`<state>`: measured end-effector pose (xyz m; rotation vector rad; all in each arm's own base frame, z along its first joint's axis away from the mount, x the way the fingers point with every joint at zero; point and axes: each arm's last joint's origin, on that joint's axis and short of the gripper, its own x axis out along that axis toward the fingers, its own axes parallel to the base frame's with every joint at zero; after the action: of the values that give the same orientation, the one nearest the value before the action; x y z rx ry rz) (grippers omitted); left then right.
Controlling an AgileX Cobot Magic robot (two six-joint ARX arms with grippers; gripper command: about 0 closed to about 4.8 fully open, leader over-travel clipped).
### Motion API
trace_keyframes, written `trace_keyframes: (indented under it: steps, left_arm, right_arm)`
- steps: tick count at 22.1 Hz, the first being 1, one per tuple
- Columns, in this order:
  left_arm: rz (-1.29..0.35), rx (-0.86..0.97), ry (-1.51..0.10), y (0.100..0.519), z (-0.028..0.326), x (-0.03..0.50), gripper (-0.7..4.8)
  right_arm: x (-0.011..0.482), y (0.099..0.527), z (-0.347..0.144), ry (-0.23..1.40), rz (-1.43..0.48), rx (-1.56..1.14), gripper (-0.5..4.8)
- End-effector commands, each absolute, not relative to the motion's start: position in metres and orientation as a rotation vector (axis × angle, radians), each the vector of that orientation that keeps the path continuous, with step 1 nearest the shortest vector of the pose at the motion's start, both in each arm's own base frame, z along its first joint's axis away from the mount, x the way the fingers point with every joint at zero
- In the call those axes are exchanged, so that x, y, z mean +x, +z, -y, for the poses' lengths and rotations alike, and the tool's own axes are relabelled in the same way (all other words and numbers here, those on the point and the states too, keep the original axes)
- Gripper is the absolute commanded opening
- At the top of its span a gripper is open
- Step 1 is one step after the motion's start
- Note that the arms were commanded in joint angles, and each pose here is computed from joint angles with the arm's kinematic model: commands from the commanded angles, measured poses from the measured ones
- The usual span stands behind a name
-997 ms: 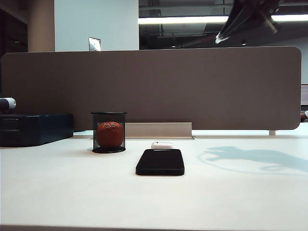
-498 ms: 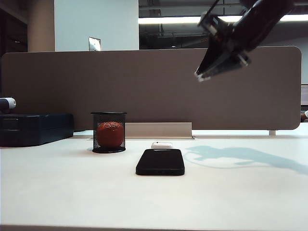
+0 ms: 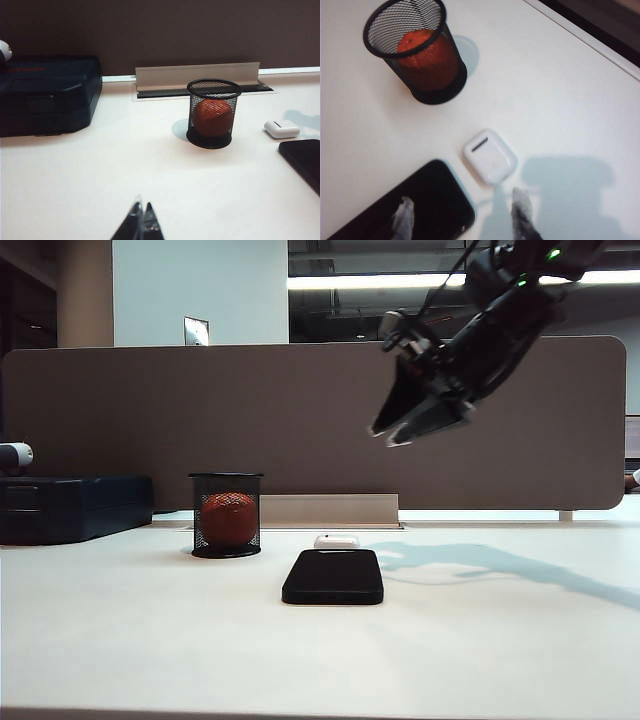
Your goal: Find the wireless headphone case on the desktop and place it on the left side of the phone.
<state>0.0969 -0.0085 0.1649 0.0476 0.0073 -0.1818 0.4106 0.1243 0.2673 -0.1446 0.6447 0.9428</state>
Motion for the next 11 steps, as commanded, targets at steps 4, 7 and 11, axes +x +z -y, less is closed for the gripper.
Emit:
trace_keyframes:
  steps: [4,7,11]
  left_arm:
    - [-0.027,0.043,-0.185,0.164,0.009,0.097,-0.05]
    - [-0.037,0.043,-0.185,0.162,0.009,0.097,-0.05]
    - [-0.037,0.043,-0.186,0.162,0.009,0.097,-0.05]
  right_arm:
    - [0.422,0.250,-0.153,0.968,-0.640,-0.219,3.75]
    - [0.426,0.235,-0.170,0.978,-0.659,-0.272,4.12]
    - [0.433,0.218,-0.183,0.966,-0.687,-0.301,4.24]
